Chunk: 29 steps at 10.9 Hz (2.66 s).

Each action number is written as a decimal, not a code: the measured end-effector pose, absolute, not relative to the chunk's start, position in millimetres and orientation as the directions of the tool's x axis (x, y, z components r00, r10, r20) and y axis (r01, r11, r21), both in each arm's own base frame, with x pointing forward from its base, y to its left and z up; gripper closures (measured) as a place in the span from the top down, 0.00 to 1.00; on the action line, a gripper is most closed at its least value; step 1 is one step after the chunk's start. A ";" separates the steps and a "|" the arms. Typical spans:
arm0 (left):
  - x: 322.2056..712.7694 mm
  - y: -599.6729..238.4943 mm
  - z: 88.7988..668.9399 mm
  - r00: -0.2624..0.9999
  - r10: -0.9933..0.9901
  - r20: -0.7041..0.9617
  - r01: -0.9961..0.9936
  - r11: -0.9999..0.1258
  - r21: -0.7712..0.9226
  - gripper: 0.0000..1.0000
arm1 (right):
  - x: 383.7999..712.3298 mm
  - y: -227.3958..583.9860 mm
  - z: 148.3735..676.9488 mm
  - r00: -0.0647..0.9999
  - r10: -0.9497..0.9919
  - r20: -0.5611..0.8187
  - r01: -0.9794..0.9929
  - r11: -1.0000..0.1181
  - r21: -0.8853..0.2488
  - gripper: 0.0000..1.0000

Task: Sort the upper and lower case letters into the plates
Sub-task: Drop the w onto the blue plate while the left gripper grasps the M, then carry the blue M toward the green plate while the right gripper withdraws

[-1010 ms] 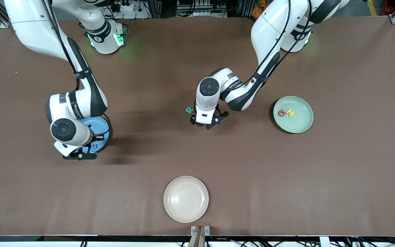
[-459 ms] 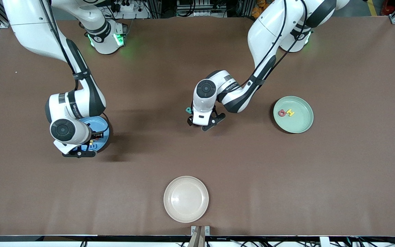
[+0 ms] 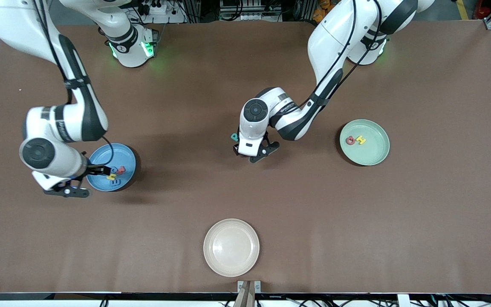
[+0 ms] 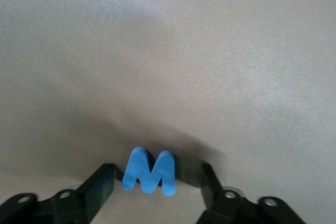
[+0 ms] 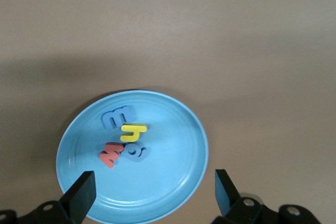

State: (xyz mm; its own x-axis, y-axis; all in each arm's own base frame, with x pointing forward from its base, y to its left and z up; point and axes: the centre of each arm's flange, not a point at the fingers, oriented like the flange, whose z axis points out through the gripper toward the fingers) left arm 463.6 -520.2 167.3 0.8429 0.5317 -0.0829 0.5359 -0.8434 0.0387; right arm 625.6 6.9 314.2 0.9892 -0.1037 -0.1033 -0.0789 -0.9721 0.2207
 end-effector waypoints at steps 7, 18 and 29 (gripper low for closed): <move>465.2 -521.4 169.7 0.844 0.531 -0.082 0.535 -0.844 0.044 0.49 | 576.0 12.2 412.0 0.998 -0.053 -0.016 -0.051 -0.992 0.111 1.00; 480.6 -501.5 186.2 0.857 0.510 -0.076 0.508 -0.860 -0.048 0.43 | 567.8 11.0 598.7 0.992 0.036 0.117 0.035 -0.999 0.015 1.00; 531.4 -234.2 276.9 0.959 0.014 -0.282 -0.029 -0.989 -0.146 0.43 | 555.3 -8.6 651.9 0.993 0.088 0.079 0.087 -0.996 0.019 1.00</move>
